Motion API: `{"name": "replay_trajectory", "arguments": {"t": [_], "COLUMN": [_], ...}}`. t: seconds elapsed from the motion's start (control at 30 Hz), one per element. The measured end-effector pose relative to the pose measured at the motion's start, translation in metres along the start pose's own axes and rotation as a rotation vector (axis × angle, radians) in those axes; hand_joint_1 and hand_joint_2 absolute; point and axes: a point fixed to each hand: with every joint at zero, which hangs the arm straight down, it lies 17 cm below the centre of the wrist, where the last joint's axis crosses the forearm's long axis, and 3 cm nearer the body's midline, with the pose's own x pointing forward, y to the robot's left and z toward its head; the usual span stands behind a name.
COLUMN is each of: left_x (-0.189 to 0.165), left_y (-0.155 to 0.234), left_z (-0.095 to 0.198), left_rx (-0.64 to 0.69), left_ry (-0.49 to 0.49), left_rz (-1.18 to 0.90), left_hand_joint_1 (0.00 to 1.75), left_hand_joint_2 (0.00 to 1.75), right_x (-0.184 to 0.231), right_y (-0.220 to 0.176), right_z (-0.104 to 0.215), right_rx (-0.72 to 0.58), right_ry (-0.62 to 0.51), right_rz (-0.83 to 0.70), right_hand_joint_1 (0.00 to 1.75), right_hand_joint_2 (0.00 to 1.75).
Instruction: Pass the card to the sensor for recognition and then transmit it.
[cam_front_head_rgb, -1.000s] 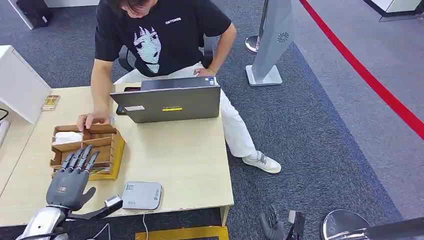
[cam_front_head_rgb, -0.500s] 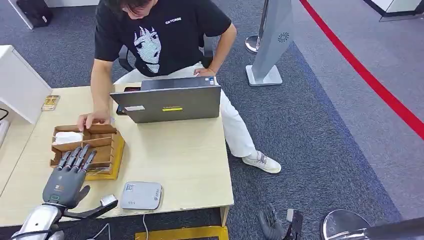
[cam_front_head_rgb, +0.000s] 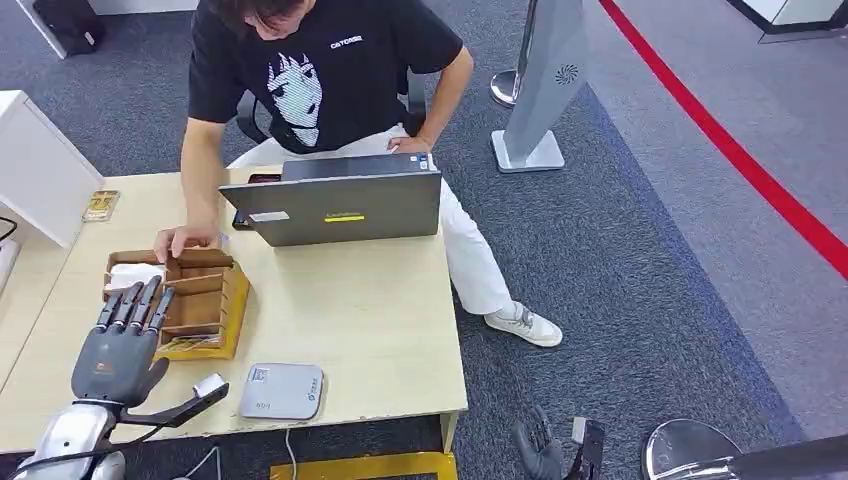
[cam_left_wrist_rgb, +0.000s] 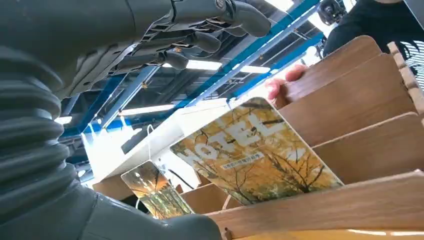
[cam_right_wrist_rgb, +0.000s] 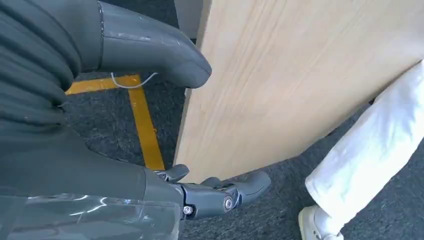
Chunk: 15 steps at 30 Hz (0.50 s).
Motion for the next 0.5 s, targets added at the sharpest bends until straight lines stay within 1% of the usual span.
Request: {"name": "replay_trajectory", "arguments": {"t": [0.5], "left_x": [0.0089], "left_y": [0.0043], "left_z": [-0.0025], "left_rx": [0.020], "left_ry": [-0.005], "left_rz": [0.019], "left_hand_joint_1": [0.00], "left_hand_joint_2": [1.75], "right_x": [0.0000], "right_y": [0.0001], "right_z": [0.0000], "right_rx": [0.000], "right_ry": [0.000], "right_rz": [0.000], "right_hand_joint_1": [0.00], "right_hand_joint_2": [1.75]}}
